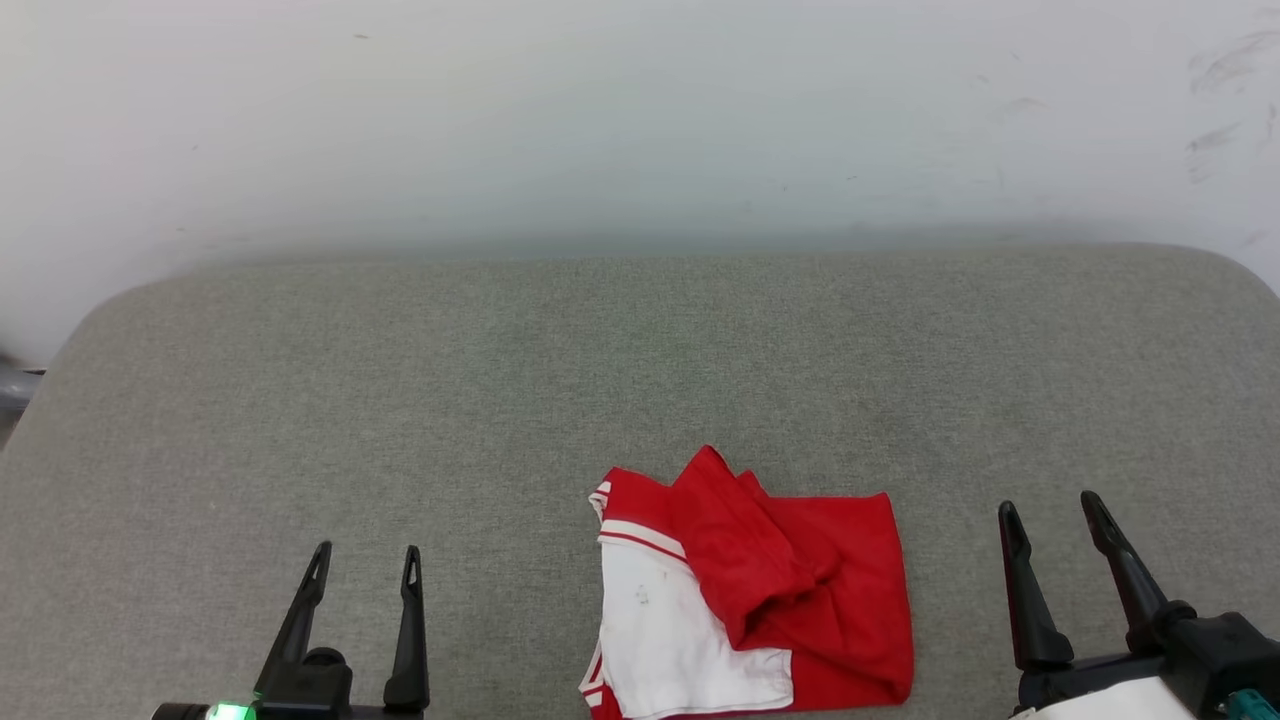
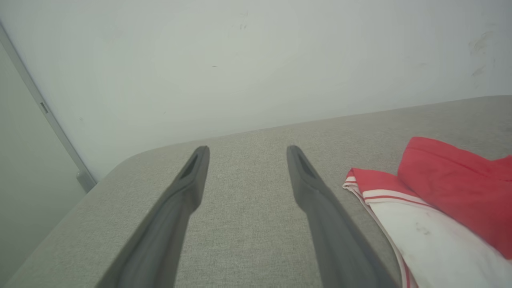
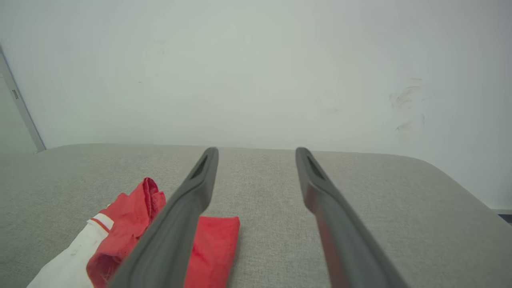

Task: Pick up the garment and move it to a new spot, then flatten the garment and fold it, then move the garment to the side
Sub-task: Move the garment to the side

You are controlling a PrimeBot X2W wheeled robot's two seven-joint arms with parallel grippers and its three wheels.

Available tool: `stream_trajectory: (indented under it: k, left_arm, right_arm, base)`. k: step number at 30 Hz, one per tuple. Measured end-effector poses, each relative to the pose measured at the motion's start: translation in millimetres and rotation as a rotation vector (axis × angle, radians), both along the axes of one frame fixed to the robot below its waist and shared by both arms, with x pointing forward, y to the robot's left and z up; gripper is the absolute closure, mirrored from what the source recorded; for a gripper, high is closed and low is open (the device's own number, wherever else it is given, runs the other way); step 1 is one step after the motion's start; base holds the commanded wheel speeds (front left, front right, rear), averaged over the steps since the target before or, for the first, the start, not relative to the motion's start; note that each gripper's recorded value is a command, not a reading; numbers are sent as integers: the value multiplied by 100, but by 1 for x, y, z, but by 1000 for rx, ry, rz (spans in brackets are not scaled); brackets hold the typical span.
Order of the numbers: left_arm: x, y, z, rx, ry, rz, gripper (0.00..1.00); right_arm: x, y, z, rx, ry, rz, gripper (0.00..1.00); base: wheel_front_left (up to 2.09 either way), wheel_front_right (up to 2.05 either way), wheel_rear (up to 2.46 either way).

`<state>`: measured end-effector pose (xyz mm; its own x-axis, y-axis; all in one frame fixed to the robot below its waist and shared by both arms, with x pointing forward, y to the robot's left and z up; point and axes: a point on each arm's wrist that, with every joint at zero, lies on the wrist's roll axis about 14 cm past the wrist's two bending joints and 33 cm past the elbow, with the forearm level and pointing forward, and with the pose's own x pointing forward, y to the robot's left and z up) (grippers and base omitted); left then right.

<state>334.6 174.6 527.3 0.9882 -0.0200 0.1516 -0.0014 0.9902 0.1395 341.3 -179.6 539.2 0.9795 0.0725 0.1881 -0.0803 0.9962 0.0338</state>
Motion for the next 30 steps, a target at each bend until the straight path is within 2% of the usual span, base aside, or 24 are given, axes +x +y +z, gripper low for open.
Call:
stream_trajectory:
  k: [11, 18, 21, 24, 30]
  left_arm:
    - [-1, 0, -2, -2, 8, 1, 0]
    - [1, -1, -5, -5, 16, 0, 0]
    - [2, -1, -5, -5, 17, -3, 0]
    - [2, -1, -6, -5, 19, -3, 0]
    - [3, 3, -8, -5, 26, 5, 0]
  right_arm:
    - [5, 4, 5, -28, -14, 11, 0]
    - [36, -22, 64, -108, -182, -10, 0]
    - [51, -31, 80, -126, -207, 5, 0]
    - [71, -31, 78, -114, -111, 53, 0]
    - [90, -16, 29, -50, 318, 210, 0]
  base:
    - [0, 0, 0]
    - [0, 0, 0]
    - [0, 0, 0]
    - [0, 0, 0]
    - [0, 0, 0]
